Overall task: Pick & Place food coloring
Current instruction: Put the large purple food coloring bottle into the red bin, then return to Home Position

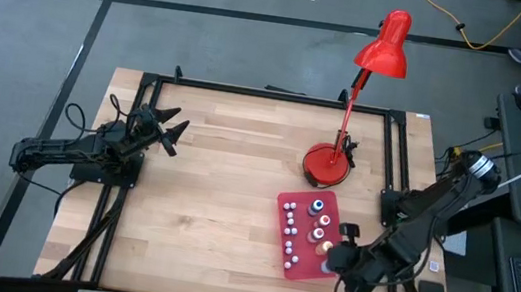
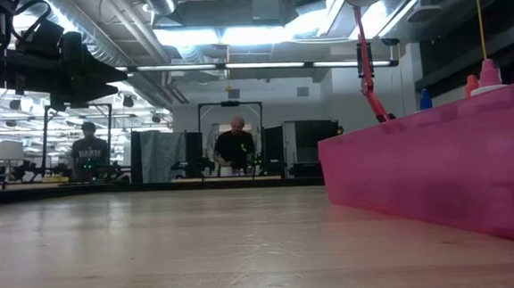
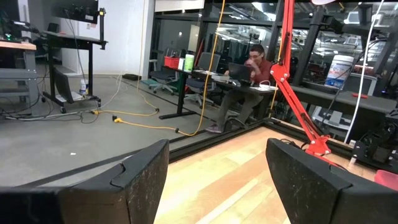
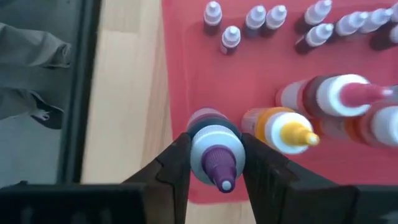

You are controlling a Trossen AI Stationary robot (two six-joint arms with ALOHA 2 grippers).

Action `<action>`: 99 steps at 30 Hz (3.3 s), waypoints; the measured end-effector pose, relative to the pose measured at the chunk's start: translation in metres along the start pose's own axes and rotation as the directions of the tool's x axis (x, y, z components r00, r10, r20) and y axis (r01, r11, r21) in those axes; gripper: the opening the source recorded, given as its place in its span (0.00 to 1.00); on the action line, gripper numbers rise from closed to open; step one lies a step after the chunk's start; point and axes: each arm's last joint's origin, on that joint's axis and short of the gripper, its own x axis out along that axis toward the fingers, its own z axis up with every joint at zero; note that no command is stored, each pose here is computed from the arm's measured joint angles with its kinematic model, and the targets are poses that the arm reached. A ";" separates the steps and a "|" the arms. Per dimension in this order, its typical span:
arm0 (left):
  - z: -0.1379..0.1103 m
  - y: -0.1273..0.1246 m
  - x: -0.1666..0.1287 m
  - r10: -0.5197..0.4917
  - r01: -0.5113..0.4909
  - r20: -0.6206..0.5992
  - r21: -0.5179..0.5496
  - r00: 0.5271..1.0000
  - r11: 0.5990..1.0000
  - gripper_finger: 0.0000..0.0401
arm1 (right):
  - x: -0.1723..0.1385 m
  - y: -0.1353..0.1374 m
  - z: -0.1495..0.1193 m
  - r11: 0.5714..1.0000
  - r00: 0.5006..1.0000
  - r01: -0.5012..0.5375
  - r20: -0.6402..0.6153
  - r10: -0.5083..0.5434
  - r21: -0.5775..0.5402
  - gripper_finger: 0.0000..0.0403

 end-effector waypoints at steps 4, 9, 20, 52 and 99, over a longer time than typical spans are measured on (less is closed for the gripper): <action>0.000 0.000 0.000 0.000 0.000 0.000 0.000 1.000 1.000 0.66 | 0.017 -0.006 -0.009 0.999 1.000 0.022 -0.020 -0.021 0.027 0.30; 0.000 0.000 0.000 0.000 0.000 0.000 0.000 1.000 1.000 0.66 | 0.021 -0.010 -0.011 0.998 0.999 0.046 -0.026 -0.045 0.035 0.35; 0.000 0.000 0.000 0.000 0.000 0.000 0.000 1.000 1.000 0.66 | -0.001 -0.014 -0.010 0.997 0.996 0.077 -0.054 -0.076 0.017 0.54; 0.000 0.000 0.000 0.001 -0.001 0.000 0.000 1.000 1.000 0.66 | -0.042 -0.167 -0.016 0.851 0.627 0.323 0.579 -0.520 0.415 0.56; 0.000 0.000 0.000 0.000 0.000 0.000 0.000 1.000 1.000 0.66 | 0.023 -0.222 -0.122 0.579 0.181 0.315 0.551 -0.814 0.752 0.56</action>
